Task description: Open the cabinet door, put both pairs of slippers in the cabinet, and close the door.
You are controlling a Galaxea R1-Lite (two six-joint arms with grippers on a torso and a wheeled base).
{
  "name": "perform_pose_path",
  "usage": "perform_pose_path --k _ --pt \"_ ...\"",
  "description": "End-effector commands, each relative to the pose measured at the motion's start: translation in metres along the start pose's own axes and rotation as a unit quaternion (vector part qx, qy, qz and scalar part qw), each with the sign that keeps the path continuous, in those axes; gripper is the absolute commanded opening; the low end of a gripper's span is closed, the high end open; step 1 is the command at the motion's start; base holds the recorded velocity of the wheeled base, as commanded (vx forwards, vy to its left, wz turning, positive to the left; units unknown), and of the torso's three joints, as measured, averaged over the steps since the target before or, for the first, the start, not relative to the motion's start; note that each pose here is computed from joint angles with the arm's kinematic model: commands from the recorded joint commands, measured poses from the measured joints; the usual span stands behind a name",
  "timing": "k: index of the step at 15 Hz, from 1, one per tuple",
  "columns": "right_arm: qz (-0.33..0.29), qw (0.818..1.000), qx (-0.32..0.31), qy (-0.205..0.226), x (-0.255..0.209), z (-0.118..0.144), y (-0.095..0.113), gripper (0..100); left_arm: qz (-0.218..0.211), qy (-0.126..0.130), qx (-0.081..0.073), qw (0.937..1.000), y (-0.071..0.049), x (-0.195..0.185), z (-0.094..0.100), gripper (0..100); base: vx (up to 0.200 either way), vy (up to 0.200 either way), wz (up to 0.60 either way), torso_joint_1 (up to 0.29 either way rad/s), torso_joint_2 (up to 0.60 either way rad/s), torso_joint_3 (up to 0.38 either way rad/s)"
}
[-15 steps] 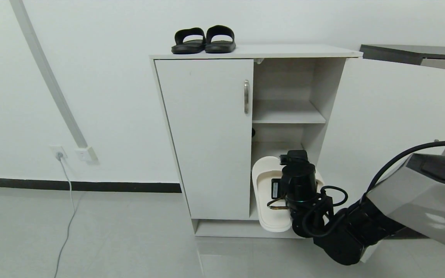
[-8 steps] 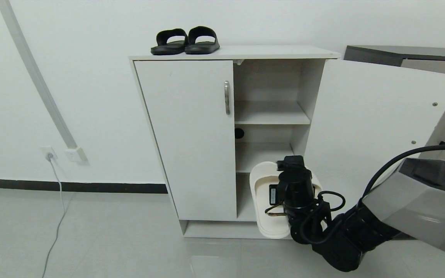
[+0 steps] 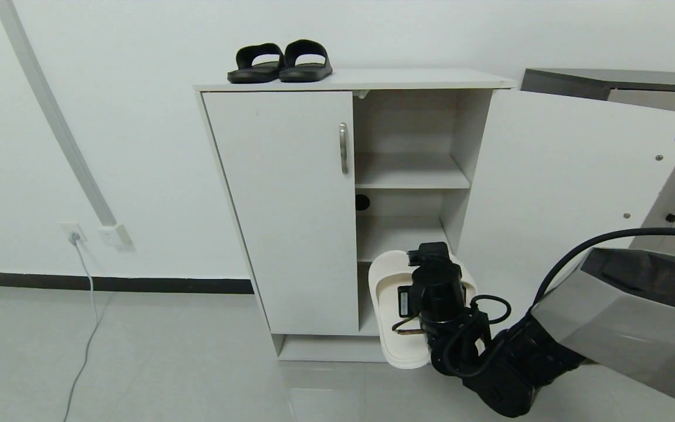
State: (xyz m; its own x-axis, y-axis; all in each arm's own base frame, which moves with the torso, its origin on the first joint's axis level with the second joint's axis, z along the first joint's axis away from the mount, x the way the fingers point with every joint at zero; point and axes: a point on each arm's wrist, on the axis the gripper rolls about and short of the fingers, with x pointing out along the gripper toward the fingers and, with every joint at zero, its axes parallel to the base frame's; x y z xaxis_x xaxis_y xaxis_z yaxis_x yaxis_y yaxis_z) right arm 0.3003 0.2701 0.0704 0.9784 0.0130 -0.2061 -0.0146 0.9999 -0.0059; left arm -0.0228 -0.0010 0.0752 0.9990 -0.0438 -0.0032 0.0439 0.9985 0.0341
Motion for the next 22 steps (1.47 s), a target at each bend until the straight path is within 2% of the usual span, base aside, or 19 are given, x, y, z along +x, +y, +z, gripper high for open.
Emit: perform_pose_path --k 1,8,19,21,22 --pt "-0.001 1.000 -0.005 0.006 0.003 -0.007 0.001 0 0.000 0.001 0.000 1.0000 0.000 0.000 0.000 0 0.000 0.000 0.00 0.000 0.00 0.000" --pt "-0.002 1.000 -0.011 0.014 0.005 -0.015 0.003 0 0.000 0.001 0.000 1.0000 0.000 0.000 0.000 0 0.000 0.000 0.00 0.000 0.00 -0.012" --pt "-0.002 1.000 -0.015 0.019 0.009 -0.024 0.005 0 0.000 0.001 0.000 1.0000 0.000 0.000 0.000 0 0.000 0.000 0.00 0.002 0.00 -0.187" --pt "-0.004 1.000 -0.007 0.007 0.015 -0.033 0.009 0 0.001 0.002 0.000 1.0000 0.000 0.000 0.000 0 0.000 0.000 0.00 0.007 0.00 -0.159" --pt "-0.004 1.000 0.004 -0.012 0.020 -0.036 0.011 0 0.000 0.001 0.000 1.0000 0.000 0.000 0.000 0 0.000 0.000 0.00 0.002 0.00 -0.076"
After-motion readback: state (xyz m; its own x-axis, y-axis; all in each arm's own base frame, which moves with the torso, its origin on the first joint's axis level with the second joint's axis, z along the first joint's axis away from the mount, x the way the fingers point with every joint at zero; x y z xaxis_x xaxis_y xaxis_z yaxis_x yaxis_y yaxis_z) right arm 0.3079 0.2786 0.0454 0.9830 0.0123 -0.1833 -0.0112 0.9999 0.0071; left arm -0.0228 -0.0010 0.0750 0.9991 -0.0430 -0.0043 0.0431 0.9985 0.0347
